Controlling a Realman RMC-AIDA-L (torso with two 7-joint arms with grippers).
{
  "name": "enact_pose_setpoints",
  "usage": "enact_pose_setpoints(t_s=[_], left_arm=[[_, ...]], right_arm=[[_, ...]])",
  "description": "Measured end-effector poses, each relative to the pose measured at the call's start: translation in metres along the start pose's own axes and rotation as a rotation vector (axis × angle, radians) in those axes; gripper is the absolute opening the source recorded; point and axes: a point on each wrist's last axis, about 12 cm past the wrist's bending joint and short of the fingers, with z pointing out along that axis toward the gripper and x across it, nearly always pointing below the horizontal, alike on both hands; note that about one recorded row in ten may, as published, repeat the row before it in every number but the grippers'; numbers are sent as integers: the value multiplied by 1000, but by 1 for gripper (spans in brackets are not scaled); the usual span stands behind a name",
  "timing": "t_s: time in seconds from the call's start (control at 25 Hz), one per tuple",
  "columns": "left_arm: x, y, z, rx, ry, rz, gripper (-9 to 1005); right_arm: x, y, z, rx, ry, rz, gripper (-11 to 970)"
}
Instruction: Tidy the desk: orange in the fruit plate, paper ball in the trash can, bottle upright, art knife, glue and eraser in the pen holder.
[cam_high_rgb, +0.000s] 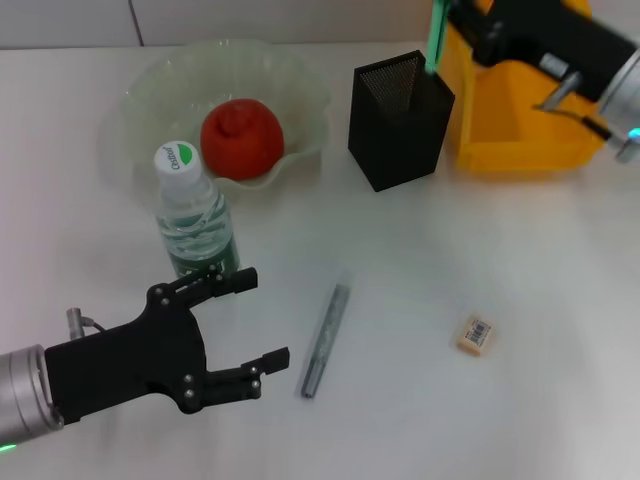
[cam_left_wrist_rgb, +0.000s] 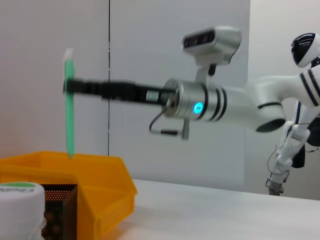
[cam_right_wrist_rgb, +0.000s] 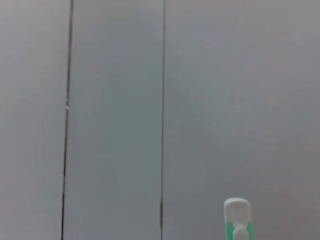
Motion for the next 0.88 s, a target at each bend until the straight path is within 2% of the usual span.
enact_pose_setpoints(t_s=[0.16, 0.44, 0.68, 0.88], left_arm=[[0, 0, 1, 4, 0, 4, 861], [-1, 1, 1, 4, -1, 8, 861], [0, 0, 0, 0, -3, 6, 861], [0, 1, -1, -1, -2, 4, 861]], right_arm=[[18, 2, 15, 11, 51, 16, 231], [21, 2, 22, 15, 84, 16, 268], [26, 4, 14, 22, 88, 36, 300], [16, 0, -2, 25, 47, 89, 326]])
